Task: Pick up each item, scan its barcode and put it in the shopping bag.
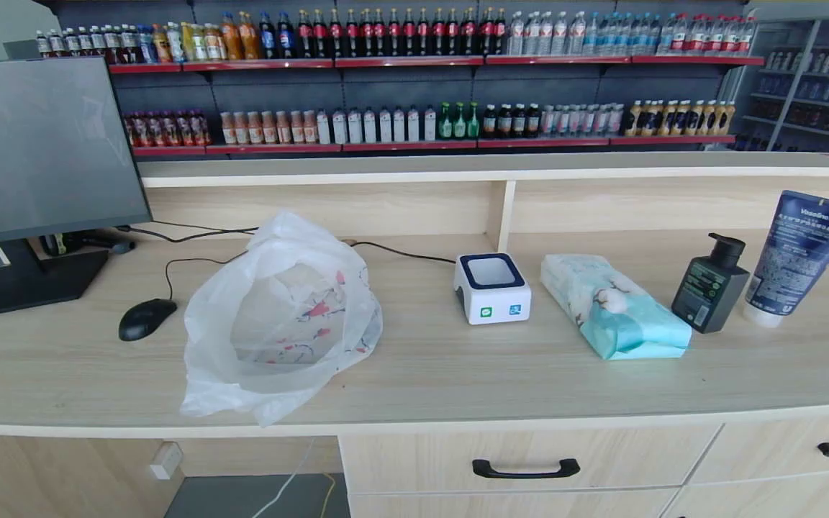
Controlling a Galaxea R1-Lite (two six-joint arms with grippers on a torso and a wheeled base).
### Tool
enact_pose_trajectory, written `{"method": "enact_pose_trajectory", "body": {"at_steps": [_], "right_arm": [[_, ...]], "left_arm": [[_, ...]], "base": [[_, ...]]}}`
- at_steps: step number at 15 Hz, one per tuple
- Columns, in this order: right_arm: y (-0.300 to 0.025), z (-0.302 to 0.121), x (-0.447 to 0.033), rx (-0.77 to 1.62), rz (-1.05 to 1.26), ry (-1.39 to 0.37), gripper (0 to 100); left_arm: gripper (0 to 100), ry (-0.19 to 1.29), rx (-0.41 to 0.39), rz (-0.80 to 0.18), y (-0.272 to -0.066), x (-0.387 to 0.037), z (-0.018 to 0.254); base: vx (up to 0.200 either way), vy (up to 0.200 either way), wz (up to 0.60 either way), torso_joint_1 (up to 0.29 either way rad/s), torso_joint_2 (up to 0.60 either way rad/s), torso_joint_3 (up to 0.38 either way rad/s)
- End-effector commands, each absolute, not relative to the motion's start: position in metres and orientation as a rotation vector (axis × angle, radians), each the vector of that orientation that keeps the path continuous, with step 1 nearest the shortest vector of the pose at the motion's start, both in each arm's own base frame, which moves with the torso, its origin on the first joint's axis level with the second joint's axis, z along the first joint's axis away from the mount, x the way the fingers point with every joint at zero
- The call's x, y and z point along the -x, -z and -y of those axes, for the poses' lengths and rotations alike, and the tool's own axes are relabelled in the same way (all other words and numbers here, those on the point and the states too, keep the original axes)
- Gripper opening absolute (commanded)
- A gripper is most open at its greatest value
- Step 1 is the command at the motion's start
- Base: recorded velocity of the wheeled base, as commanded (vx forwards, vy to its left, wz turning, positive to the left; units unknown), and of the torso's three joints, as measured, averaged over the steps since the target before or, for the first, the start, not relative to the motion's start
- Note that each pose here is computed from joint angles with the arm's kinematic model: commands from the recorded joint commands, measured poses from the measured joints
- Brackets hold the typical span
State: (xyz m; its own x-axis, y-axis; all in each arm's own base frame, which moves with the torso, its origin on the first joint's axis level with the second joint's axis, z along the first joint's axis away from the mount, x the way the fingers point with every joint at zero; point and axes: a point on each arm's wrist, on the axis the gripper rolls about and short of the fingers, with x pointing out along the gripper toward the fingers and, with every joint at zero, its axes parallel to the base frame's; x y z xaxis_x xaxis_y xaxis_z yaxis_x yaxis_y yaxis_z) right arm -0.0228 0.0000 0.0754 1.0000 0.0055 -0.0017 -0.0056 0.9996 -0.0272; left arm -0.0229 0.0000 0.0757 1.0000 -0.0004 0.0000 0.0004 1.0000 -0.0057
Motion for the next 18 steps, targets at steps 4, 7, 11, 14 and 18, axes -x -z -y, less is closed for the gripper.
{"method": "enact_pose_trajectory", "body": {"at_steps": [4, 7, 11, 14, 18], "right_arm": [[-0.0757, 0.0000, 0.0229, 0.026, 0.000, -0.006, 100], [-0.0757, 0.0000, 0.0229, 0.025, 0.000, -0.008, 100], [-0.0753, -0.0001, 0.0228, 0.055, -0.001, -0.011, 100], [-0.0765, -0.0001, 0.0230, 0.137, 0.006, -0.015, 100], [-0.0762, -0.0003, 0.0229, 0.130, 0.006, -0.021, 100]], "left_arm": [[0, 0.002, 0.006, 0.000, -0.0757, 0.0229, 0.0000], [0, 0.002, 0.006, 0.002, -0.0759, 0.0229, 0.0000], [0, 0.002, 0.006, 0.000, -0.0757, 0.0229, 0.0000], [0, 0.002, 0.006, 0.000, -0.0757, 0.0229, 0.0000], [0, 0.000, 0.006, 0.000, -0.0757, 0.0229, 0.0000]], "base": [[0.000, 0.000, 0.00, 0.000, 0.00, 0.000], [0.000, 0.000, 0.00, 0.000, 0.00, 0.000], [0.000, 0.000, 0.00, 0.000, 0.00, 0.000], [0.000, 0.000, 0.00, 0.000, 0.00, 0.000], [0.000, 0.000, 0.00, 0.000, 0.00, 0.000]]}}
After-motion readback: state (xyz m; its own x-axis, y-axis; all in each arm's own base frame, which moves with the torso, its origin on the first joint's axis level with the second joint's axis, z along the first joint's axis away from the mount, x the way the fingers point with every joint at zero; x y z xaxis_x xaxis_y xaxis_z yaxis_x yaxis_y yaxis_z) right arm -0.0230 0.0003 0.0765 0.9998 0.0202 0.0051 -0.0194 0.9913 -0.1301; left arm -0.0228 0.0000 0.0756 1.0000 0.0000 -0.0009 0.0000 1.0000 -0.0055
